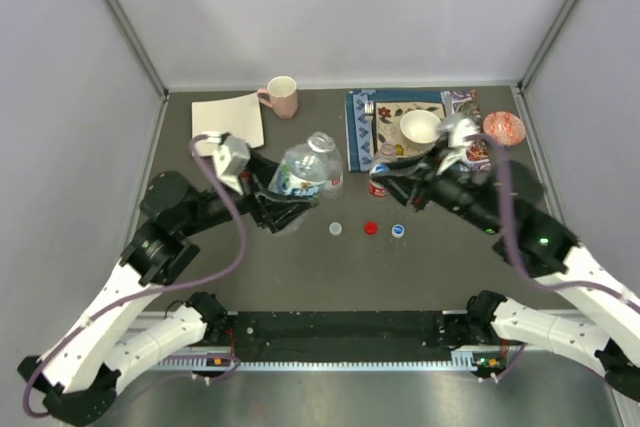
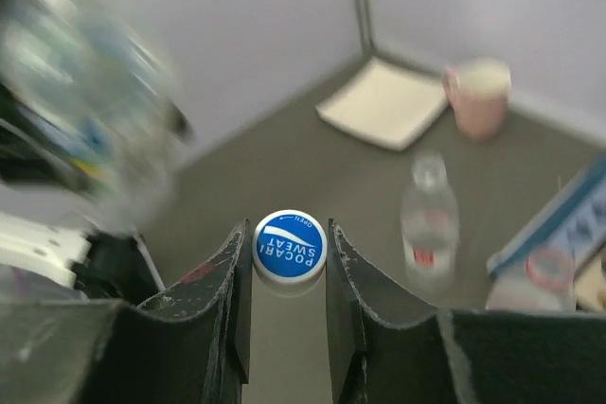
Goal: Unscrew the bottle caps
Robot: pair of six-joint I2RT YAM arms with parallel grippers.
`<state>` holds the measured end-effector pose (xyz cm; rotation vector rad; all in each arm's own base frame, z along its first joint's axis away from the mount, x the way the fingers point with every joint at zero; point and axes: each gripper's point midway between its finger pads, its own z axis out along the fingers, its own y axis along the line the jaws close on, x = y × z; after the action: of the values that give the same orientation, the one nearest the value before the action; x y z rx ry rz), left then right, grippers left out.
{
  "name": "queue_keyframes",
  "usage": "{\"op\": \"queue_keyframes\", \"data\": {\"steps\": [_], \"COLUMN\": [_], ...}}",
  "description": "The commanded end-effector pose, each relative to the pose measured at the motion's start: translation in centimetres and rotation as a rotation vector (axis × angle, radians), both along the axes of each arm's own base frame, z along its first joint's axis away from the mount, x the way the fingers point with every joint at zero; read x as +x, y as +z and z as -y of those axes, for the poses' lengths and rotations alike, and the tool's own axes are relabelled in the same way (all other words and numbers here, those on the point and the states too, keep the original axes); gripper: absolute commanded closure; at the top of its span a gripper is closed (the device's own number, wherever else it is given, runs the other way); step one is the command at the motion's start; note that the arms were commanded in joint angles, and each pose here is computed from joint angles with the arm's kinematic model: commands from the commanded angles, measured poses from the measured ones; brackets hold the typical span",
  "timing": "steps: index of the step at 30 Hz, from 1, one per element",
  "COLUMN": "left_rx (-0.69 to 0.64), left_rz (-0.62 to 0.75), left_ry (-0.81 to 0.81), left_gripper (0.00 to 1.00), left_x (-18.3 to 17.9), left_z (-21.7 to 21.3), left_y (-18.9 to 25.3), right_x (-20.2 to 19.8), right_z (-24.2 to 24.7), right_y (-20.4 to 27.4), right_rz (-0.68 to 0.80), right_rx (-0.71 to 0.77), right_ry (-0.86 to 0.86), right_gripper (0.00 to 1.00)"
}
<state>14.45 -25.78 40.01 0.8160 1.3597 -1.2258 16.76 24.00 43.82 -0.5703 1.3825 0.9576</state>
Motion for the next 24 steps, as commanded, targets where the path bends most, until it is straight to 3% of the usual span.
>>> {"op": "queue_keyframes", "data": {"steps": [1, 10, 14, 24], "left_rx": [-0.002, -0.061, -0.069, -0.084], "left_rz": [0.103, 0.124, 0.134, 0.12], "left_ry": [0.407, 0.633, 0.647, 0.706], "left_gripper": [0.56, 0.56, 0.56, 0.55], "left_x": [3.6, 3.1, 1.8, 0.5], "left_z": [-5.5, -10.9, -12.2, -14.5], "left_y": [0.7, 1.1, 1.2, 0.4], "right_x": [2.7, 2.4, 2.5, 3.4], "right_z": [-0.7, -8.1, -11.6, -18.2], "right_y": [-10.1, -21.4, -26.7, -34.3], "right_rz": [-0.178, -0.308, -0.385, -0.531], "right_rx": [-0.138, -0.282, -0.359, -0.476], "right_ry": [-0.132, -0.035, -0.004, 0.045], "right_gripper": [1.0, 1.0, 1.0, 1.0]}}
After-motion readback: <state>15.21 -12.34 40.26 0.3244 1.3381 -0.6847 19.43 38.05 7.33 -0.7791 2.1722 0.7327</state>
